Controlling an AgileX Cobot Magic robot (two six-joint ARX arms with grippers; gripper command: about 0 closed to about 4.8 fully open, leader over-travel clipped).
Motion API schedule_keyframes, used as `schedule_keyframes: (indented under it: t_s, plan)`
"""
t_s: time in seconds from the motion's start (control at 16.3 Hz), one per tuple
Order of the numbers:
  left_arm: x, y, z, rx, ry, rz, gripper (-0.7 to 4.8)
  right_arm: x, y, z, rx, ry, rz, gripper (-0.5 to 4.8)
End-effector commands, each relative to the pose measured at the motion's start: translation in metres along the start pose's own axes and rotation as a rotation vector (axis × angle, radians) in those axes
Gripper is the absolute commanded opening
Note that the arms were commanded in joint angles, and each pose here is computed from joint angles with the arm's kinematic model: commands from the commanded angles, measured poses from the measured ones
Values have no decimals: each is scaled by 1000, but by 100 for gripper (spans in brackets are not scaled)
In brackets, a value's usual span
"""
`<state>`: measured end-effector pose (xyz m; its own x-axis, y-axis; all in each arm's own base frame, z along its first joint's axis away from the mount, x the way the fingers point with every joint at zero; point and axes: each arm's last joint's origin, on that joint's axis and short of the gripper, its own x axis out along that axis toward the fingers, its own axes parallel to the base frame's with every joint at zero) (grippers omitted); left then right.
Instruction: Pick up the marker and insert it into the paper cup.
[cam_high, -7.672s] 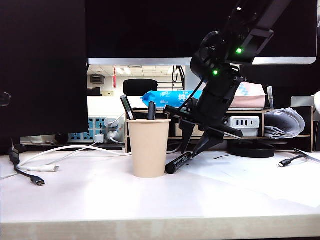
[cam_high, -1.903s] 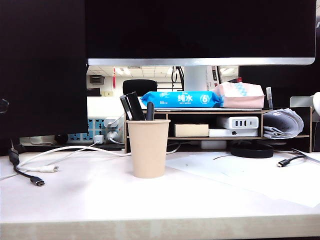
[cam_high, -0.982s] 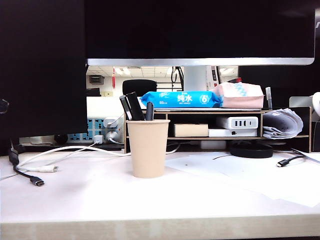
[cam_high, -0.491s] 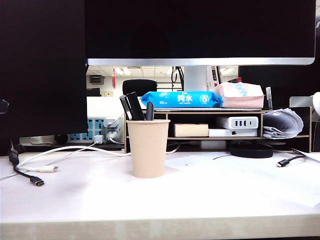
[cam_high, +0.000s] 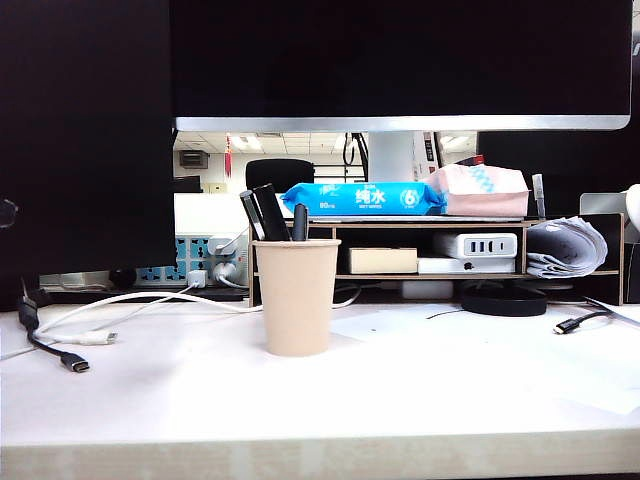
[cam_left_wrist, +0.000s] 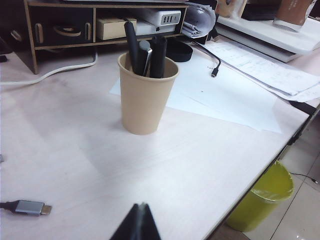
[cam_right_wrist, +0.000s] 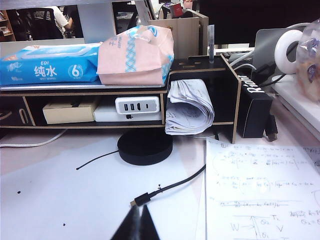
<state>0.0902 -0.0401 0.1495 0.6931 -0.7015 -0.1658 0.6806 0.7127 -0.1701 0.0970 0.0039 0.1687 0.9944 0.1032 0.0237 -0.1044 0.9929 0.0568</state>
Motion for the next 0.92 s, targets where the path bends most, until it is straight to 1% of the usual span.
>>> schedule_keyframes:
  t_s: [0.06,0.37,0.55,0.92]
  plan:
    - [0,0,1,6,-8,-6,-5,0,0,-1,0,-4,1,-5]
    - [0,0,1,6,-8,-6,-5,0,0,-1,1,-1,-4,-5]
    - [0,0,1,5,-8,-6,-5,0,-2,-1,3,-2,-28,-5]
    - [0,0,1,5,-8,-6,-5,0,-2,-1,4,-2,-24,-5]
